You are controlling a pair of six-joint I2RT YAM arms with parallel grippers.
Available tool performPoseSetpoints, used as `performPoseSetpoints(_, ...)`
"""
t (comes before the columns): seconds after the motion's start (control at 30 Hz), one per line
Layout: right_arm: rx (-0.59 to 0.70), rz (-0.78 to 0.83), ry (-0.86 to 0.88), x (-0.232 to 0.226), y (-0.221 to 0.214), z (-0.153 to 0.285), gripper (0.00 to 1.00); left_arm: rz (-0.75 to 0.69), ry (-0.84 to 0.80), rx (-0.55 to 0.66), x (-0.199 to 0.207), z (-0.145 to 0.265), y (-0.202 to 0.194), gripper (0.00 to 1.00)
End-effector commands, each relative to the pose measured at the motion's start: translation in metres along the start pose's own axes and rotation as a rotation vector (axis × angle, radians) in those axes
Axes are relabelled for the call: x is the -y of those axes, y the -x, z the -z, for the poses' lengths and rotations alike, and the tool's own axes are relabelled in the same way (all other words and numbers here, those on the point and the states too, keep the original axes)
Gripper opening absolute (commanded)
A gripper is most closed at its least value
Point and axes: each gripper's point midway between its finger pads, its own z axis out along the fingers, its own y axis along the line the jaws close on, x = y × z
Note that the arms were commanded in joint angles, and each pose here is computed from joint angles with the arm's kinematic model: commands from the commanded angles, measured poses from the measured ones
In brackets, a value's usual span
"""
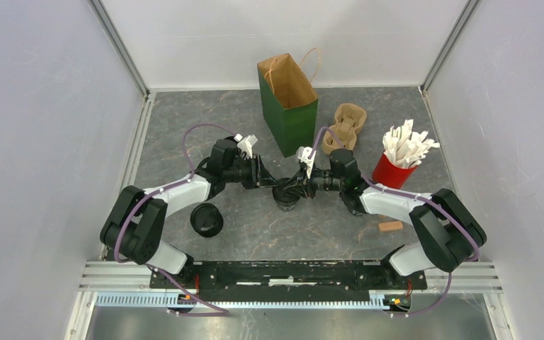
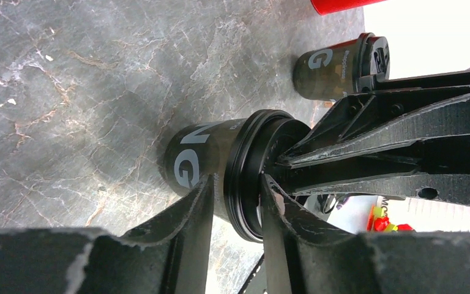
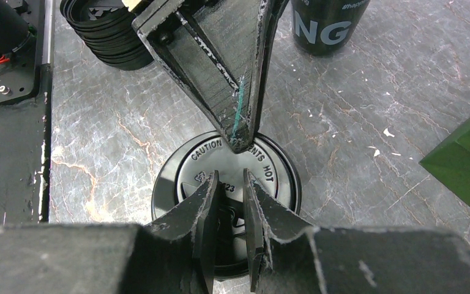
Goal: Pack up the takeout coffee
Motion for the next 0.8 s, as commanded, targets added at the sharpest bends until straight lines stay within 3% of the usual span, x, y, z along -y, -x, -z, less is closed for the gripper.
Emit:
performPoseSetpoints(0.0,-0.31,-0.227,-0.011,-0.021,-0.1,0.019,0.27,-0.011,0.056,-0.001,-0.015,-0.002,-0.001,0.38)
performPoseSetpoints(0.27,-0.33,-0.247,-0.011,-0.025,-0.111,0.021,0.27,0.066,0.252,-0.078,-0.06,0.003,-0.03,0.35)
performPoseSetpoints(0.53,-0.378,-0.28,-0.028,-0.029,-0.132,0.026,0.27,0.152,0.341,-0.163,-0.089,0.004,-0.067,0.35)
performPoseSetpoints(0.77,-0.355,-0.26,-0.029,-0.02,-0.112,0.019,0.27,0.138,0.24,-0.13,-0.06,0.009,-0.06,0.35)
